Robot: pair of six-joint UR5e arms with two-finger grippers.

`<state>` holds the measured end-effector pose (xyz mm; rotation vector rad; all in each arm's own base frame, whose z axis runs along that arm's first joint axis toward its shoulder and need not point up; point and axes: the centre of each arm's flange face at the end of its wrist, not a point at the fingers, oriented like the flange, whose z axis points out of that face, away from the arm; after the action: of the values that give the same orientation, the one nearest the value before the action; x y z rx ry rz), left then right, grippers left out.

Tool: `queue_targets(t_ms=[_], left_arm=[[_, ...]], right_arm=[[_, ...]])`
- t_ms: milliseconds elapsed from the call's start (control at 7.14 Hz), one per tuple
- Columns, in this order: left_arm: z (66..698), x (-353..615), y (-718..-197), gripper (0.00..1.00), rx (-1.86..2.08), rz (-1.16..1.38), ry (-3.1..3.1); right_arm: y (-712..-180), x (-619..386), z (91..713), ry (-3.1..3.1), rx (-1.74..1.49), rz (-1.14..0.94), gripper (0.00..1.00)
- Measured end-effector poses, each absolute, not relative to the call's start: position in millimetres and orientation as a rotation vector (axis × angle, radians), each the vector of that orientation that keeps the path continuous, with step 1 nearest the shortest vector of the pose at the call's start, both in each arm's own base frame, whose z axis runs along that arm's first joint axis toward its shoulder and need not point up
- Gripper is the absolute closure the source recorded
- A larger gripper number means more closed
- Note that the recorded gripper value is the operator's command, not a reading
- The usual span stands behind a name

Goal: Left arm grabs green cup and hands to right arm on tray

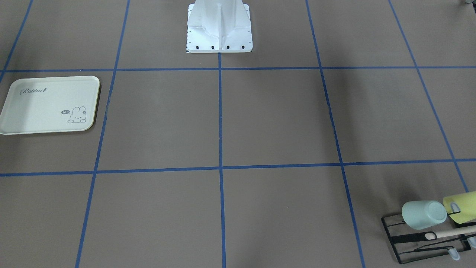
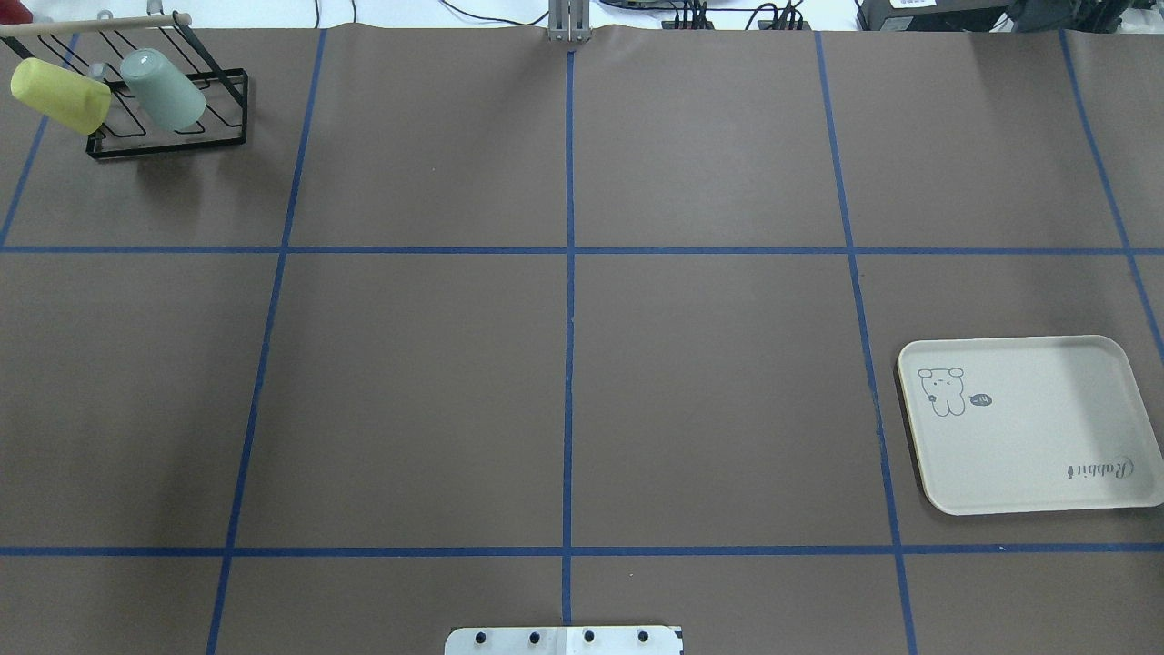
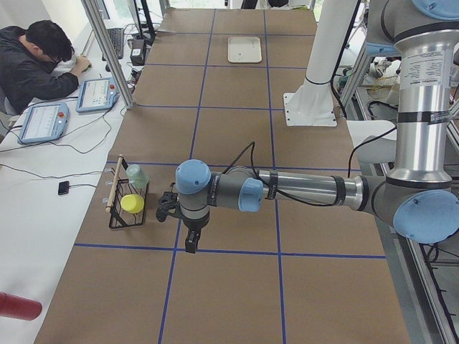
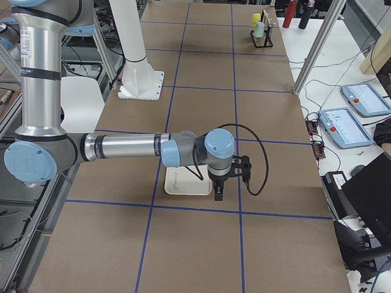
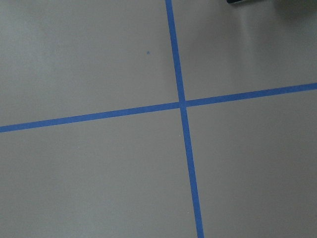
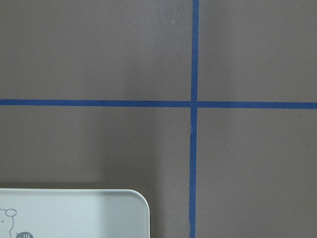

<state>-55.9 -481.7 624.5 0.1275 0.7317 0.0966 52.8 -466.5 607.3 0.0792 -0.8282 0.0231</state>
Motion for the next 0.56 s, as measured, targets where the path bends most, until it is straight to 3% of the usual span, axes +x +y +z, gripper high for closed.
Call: queue_targets(t_ms=[560], left_arm=[[609, -56, -492, 0.00, 0.148, 0.103, 0.729]], right_arm=[[-467, 53, 607, -0.828, 0.079, 0.024, 0.01]])
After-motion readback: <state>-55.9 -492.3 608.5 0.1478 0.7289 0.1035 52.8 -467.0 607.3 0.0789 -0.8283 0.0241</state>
